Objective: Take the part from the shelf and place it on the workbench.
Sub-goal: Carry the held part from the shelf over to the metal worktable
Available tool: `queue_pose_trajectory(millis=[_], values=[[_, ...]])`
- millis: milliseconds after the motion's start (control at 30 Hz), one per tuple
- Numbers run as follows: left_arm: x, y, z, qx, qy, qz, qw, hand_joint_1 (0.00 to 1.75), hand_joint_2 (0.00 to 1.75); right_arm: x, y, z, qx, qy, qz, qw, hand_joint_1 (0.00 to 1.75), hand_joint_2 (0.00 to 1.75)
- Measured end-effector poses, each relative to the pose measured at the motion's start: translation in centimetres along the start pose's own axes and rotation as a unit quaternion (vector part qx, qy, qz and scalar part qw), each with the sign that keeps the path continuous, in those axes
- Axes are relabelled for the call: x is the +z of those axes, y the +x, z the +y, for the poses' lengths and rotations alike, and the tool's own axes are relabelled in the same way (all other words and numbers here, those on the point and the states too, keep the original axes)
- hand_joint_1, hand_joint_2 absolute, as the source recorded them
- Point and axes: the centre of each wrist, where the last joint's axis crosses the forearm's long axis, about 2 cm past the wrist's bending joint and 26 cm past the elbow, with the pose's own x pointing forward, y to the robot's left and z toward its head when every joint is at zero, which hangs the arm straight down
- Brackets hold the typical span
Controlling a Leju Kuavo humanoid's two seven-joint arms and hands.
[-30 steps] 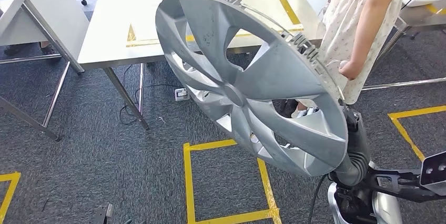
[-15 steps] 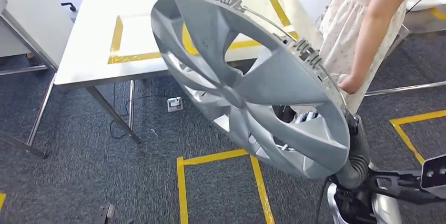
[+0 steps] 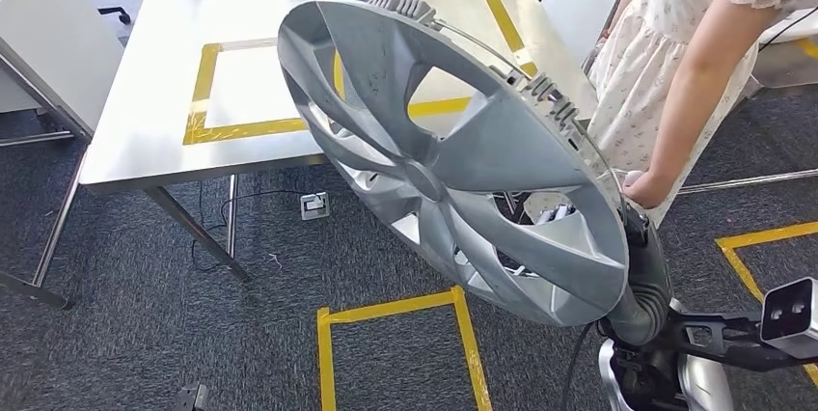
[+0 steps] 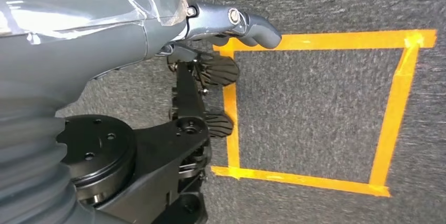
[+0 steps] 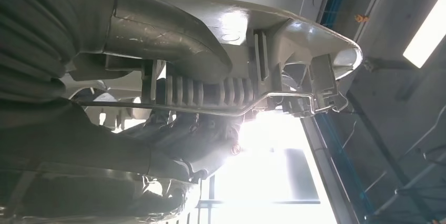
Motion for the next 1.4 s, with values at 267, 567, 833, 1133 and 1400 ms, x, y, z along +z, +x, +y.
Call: queue_pose_trajectory(millis=[267, 567, 833, 1133, 1400], values=[[-0.3, 0.7, -0.1, 0.003, -0.001, -0.008, 1.0, 0.0, 1.75, -0.1, 0.1, 0.1, 0.001, 0.002, -0.004, 1.0, 1.75, 1.75], [-0.4, 1.1, 0.1, 0.003, 0.001, -0.012, 1.0, 0.0, 1.75, -0.4, 0.3, 0.3, 0.003, 0.008, -0.01, 1.0, 1.75, 1.75], [-0.4, 0.9, 0.0, 0.002, -0.001, -0.012, 1.0, 0.0, 1.75, -0.5, 0.5, 0.4, 0.006, 0.012, -0.011, 1.0, 1.75, 1.75], [-0.3, 0.8, -0.4, 0.003, -0.004, -0.011, 1.0, 0.0, 1.75, -0.4, 0.7, 0.8, 0.01, 0.014, -0.01, 1.0, 1.75, 1.75], [-0.3, 0.7, -0.4, -0.001, -0.004, -0.011, 1.0, 0.0, 1.75, -0.1, 0.6, 1.0, 0.01, 0.011, -0.007, 1.0, 1.75, 1.75]])
